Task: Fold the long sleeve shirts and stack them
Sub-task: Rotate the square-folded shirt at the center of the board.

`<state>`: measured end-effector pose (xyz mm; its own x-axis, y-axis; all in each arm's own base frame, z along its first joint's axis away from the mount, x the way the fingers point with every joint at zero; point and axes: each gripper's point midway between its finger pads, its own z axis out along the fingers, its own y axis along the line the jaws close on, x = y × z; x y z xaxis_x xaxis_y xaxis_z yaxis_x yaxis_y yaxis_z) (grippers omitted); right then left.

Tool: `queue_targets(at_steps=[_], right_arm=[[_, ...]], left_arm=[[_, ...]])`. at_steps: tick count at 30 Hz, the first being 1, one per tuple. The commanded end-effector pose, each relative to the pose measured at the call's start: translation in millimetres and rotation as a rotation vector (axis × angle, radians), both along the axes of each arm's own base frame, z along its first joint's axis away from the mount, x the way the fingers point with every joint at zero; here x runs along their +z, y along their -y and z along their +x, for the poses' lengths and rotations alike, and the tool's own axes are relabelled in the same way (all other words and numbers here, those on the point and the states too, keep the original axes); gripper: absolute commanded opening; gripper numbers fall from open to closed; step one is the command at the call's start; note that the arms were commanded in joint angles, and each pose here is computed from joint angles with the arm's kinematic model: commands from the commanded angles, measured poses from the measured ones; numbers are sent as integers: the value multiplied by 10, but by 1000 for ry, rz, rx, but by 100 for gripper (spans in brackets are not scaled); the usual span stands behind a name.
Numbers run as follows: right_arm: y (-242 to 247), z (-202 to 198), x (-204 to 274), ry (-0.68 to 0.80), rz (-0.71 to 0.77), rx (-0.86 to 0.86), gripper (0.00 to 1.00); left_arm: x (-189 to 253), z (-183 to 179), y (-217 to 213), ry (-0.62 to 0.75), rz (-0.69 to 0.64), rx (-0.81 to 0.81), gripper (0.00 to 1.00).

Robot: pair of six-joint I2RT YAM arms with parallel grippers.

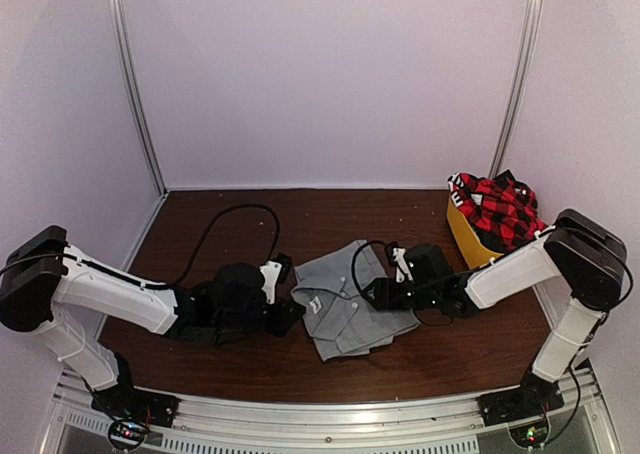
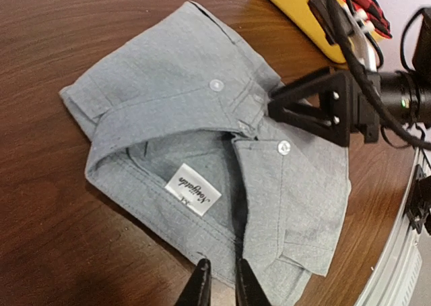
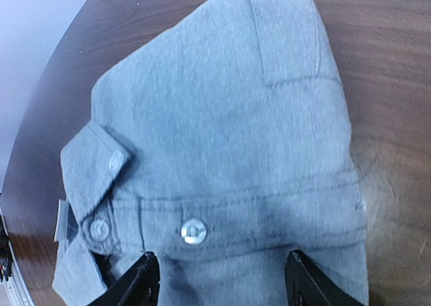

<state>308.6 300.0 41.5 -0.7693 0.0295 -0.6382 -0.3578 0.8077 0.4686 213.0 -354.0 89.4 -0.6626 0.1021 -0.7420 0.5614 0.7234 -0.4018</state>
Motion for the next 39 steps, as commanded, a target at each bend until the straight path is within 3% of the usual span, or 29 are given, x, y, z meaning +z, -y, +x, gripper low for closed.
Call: queue_targets(at_steps=[1,6,9,15,19,21,29,32,39], right_arm=[[186,-314,-94,-103,47,-162,67],[-180,-657,182,-95,152,-127,73],[-231,-681,337,-57,118,-105,80],[-57,-278,747,106,-54,-97,92],[44,160,852,151,-188,-24,100],[48,371,872,161,-237,24,100],[-241,842,711,142,-320,358,100],[-341,875,484,104,-362,494,100],[-439,817,121,-70,-304,722,98]], left_arm=[[122,61,-114,-39,-56,97,17],[146,-13,-106,-76,-80,79,31],[143,-34,-128,-86,-84,80,41],[156,-63,-152,-97,-83,77,57],[87,-119,-125,-134,-75,53,77],[23,-144,-122,-152,-64,45,82],[-127,-197,-189,-172,-9,36,87],[-141,-204,-214,-172,-4,38,87],[-148,-186,-279,-162,12,61,87]])
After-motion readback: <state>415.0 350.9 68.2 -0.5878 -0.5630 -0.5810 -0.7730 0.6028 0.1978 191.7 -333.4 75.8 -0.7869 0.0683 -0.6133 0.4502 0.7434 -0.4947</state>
